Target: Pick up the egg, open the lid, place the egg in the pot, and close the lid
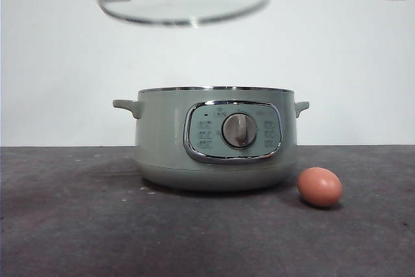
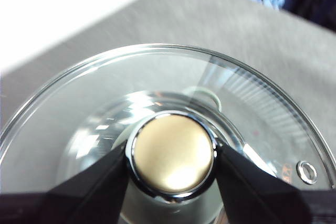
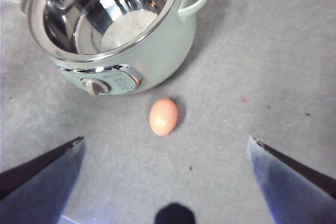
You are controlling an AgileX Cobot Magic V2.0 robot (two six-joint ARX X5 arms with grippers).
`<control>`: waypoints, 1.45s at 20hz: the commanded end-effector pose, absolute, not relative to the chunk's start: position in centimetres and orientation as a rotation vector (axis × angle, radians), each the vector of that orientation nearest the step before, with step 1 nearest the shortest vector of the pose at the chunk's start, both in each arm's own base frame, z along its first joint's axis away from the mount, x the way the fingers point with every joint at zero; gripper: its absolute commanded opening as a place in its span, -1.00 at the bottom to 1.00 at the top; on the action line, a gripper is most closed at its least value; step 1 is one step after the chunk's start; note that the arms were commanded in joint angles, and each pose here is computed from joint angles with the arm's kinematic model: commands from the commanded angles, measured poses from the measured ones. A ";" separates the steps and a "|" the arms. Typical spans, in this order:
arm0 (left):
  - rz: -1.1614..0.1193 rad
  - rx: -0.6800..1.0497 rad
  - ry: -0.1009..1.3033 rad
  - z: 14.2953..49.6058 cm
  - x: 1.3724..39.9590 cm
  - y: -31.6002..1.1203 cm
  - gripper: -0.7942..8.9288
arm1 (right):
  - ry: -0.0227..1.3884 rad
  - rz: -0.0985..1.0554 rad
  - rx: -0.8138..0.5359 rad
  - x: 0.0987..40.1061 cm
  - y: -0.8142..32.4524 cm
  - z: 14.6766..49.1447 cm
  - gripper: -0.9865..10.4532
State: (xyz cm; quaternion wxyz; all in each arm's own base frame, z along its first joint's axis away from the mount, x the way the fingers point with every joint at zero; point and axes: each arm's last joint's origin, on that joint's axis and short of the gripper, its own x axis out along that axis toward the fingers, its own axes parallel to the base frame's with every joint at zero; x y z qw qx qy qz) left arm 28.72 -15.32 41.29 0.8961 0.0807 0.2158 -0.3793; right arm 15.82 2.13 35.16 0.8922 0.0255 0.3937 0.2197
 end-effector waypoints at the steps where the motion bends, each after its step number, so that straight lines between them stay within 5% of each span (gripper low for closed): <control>1: -0.759 0.146 0.317 45.2 25.6 -12.7 -0.85 | 0.863 0.486 0.061 17.7 2.7 34.3 0.09; 6: -0.680 0.136 0.266 48.4 19.3 -8.1 -0.85 | 1.029 0.584 0.025 22.2 5.9 30.7 0.09; 13: -0.620 0.143 0.274 49.4 13.1 -5.2 -0.85 | 1.217 0.579 -0.105 26.1 10.3 24.9 0.09; 23: -0.620 0.143 0.279 49.4 11.3 -4.6 -0.85 | 1.286 0.498 -0.185 28.3 13.8 19.8 0.09; 29: -0.620 0.143 0.276 49.5 11.3 -4.6 -0.85 | 1.303 0.463 -0.189 28.3 13.7 17.9 -0.07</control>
